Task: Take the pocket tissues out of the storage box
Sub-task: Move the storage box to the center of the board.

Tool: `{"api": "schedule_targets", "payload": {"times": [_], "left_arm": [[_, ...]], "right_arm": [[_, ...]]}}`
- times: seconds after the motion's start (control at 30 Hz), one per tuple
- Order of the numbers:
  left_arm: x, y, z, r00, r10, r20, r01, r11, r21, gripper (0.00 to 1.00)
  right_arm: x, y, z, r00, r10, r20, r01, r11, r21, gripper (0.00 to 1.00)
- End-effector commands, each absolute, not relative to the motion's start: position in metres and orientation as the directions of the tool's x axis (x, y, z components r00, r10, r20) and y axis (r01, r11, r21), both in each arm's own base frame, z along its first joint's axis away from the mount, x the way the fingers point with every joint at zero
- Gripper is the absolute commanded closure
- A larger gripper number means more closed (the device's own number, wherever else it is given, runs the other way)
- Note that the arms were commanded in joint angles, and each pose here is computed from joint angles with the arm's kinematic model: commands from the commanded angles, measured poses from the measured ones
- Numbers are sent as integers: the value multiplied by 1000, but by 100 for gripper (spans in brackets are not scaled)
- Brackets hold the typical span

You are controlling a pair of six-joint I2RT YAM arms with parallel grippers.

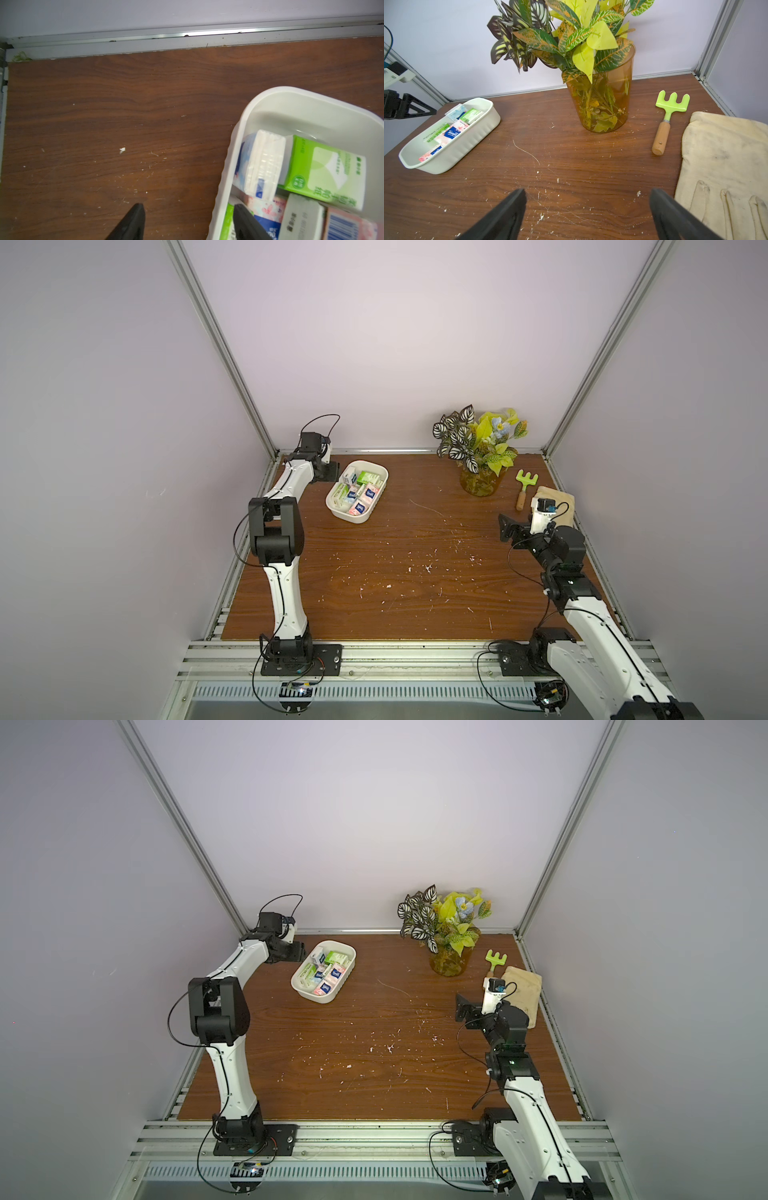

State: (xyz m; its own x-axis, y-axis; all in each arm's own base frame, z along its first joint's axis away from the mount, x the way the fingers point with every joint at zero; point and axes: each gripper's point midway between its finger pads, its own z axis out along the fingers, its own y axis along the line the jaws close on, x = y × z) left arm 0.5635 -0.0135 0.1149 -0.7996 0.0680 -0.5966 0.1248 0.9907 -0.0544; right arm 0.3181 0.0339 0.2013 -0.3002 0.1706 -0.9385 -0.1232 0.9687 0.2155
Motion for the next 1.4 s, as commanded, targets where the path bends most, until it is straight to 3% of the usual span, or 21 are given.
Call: {"api": "schedule_targets", "payload": {"times": [0.0,0.3,0.87,1.13,1.37], "left_arm": [[555,-17,104,-833,94,-545,166,982,-85,40],[558,-19,91,-844,110,-525,184,979,-90,51],[556,-26,86,-846,127,-517,218,969,-119,90],[533,-33,98,-857,90,-508,203,964,-172,99],[493,-36,93,-893,35,-448,146,965,-216,100]], "right_arm": [[319,35,227,-242,164,-956,-142,969,202,1],[317,35,230,-235,169,-957,-142,968,206,1],[315,37,236,-220,189,-957,-152,962,225,1],[316,39,242,-219,205,-954,-161,957,243,1],[320,45,247,-250,209,-945,-173,951,257,1]]}}
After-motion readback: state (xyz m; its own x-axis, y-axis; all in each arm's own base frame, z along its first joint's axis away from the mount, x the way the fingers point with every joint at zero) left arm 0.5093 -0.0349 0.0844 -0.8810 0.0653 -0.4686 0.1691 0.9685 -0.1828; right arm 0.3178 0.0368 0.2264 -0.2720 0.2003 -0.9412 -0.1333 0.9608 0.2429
